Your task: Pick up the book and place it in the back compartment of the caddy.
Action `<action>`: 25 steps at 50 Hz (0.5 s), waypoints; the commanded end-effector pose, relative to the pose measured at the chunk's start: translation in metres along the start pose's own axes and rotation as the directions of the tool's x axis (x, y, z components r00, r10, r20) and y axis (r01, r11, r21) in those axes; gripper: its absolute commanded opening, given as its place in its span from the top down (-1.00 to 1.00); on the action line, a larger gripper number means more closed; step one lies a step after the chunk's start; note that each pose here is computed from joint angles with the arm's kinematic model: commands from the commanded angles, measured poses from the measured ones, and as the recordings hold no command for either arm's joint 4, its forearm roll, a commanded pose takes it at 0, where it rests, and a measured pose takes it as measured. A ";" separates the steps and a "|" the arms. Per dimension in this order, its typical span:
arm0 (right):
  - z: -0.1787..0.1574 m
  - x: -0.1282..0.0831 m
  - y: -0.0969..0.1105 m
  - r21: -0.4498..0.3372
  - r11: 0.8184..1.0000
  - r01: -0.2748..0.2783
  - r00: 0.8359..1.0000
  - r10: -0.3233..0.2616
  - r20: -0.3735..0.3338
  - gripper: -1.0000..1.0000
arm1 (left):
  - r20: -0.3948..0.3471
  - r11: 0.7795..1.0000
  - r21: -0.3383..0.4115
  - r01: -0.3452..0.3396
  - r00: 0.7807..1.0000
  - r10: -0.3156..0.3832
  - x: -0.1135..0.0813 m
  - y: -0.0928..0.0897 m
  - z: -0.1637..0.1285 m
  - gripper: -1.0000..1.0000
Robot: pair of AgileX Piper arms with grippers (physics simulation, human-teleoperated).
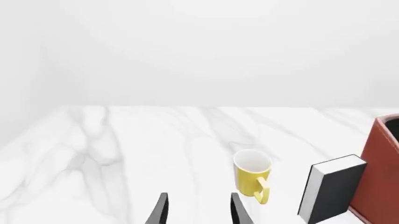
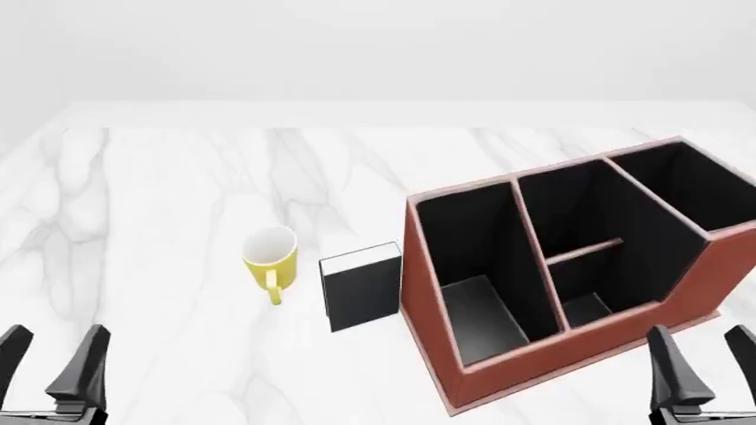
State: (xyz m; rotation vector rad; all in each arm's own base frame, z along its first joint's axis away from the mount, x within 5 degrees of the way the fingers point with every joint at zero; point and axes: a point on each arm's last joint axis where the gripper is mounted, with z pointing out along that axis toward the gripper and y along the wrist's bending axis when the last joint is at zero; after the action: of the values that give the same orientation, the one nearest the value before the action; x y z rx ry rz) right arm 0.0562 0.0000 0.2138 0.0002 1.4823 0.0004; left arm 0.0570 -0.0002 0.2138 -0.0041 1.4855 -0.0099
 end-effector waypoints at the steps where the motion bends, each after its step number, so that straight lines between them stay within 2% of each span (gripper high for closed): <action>1: 0.000 -0.001 0.000 0.001 1.000 -0.002 1.000 0.002 0.002 -1.00 | -0.024 0.994 0.021 0.103 0.994 -0.103 -0.001 -0.002 0.007 -1.00; 3: 0.000 -0.002 0.000 -0.002 1.000 -0.006 1.000 0.006 0.005 -1.00 | -0.047 0.998 0.050 0.040 0.998 -0.038 -0.001 -0.004 0.014 -1.00; 5: 0.000 -0.002 0.000 -0.006 1.000 -0.018 1.000 0.018 0.004 -1.00 | -0.051 0.995 0.057 0.083 0.995 -0.080 -0.007 -0.005 0.017 -1.00; 8: 0.000 -0.002 0.000 -0.006 1.000 -0.021 1.000 0.021 0.003 -1.00 | -0.048 0.995 0.058 0.075 0.996 -0.072 -0.014 -0.005 0.021 -1.00; 10: 0.000 -0.001 0.001 -0.009 1.000 -0.021 1.000 0.021 0.003 -1.00 | -0.049 0.994 0.081 0.073 0.996 -0.070 -0.026 -0.007 0.028 -1.00; 17: 0.000 -0.002 0.001 -0.017 0.999 -0.027 1.000 0.027 0.004 -1.00 | -0.060 0.990 0.135 0.047 0.997 -0.039 -0.083 -0.015 0.050 -1.00; 19: 0.000 -0.002 0.001 -0.019 0.999 -0.029 1.000 0.029 0.005 -1.00 | -0.045 0.988 0.157 0.009 0.999 -0.001 -0.099 -0.017 0.055 -1.00; 20: 0.000 -0.002 0.001 -0.019 0.999 -0.029 1.000 0.029 0.005 -1.00 | -0.045 0.988 0.157 0.009 0.999 -0.001 -0.099 -0.017 0.055 -1.00; 24: 0.000 -0.002 0.001 -0.022 0.999 -0.029 1.000 0.029 0.006 -1.00 | -0.039 0.975 0.208 -0.073 0.996 0.083 -0.132 -0.026 0.072 -1.00; 25: 0.000 -0.002 0.001 -0.021 0.999 -0.030 1.000 0.030 0.004 -1.00 | -0.069 0.954 0.274 -0.119 0.987 0.143 -0.157 -0.039 0.095 -1.00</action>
State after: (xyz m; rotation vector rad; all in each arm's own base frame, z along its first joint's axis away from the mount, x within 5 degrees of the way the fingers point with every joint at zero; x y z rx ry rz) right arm 0.0559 0.0009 0.2156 0.0054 1.4772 0.0316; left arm 0.0965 -0.0142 0.3012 0.1127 1.5338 -0.1161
